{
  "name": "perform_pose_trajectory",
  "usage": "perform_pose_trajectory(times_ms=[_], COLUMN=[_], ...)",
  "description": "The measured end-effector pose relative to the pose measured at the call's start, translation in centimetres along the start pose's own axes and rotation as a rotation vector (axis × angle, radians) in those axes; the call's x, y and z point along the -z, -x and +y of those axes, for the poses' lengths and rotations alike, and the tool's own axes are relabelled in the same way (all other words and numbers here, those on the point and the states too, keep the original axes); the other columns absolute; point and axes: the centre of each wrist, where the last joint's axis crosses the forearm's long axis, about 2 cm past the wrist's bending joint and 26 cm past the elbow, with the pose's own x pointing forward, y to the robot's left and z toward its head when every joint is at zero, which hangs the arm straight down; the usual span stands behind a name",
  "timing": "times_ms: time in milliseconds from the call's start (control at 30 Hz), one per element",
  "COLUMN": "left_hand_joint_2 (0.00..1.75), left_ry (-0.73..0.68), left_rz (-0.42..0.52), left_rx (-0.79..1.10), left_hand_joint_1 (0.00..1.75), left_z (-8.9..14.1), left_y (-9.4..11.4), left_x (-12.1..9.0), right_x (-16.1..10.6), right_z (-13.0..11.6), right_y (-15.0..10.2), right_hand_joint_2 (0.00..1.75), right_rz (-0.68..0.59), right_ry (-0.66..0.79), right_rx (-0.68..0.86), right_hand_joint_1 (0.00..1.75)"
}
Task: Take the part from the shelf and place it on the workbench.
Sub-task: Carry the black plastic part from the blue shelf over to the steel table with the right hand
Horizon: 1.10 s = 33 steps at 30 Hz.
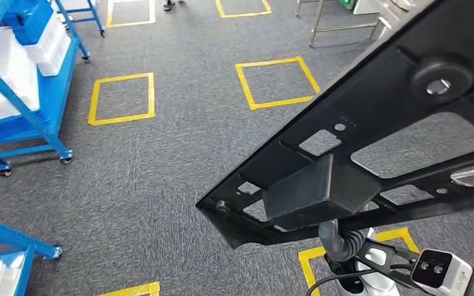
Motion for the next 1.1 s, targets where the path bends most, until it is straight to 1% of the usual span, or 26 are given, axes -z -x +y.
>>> perform_pose_trajectory(times_ms=[167,333,667,867,1100], left_hand_joint_2=[1.75,1.75,1.75,1.75,1.75], left_ry=[0.010,0.006,0.017,0.009,0.012], left_rz=[-0.003,-0.004,-0.004,-0.003,-0.003], left_rx=[-0.006,-0.003,-0.010,-0.005,-0.007], left_hand_joint_1=[0.00,0.00,0.00,0.00,0.00], left_z=[-0.45,-0.07,-0.61,-0.09,-0.22], left_y=[-0.06,0.01,0.02,0.12,0.10], left_x=[0.05,0.00,0.02,-0.05,-0.04], right_x=[-0.06,-0.21,-0.20,-0.34,-0.47], right_z=[0.05,0.12,0.17,0.27,0.29], right_y=[0.00,0.01,-0.04,0.06,0.04], right_hand_joint_2=[1.75,1.75,1.75,1.75,1.75], right_rz=[0.000,0.006,0.005,0.008,0.011], right_ry=[0.003,0.005,0.004,0.011,0.015], right_rx=[0.004,0.004,0.000,0.007,0.009], right_hand_joint_1=[1.75,1.75,1.75,1.75,1.75])
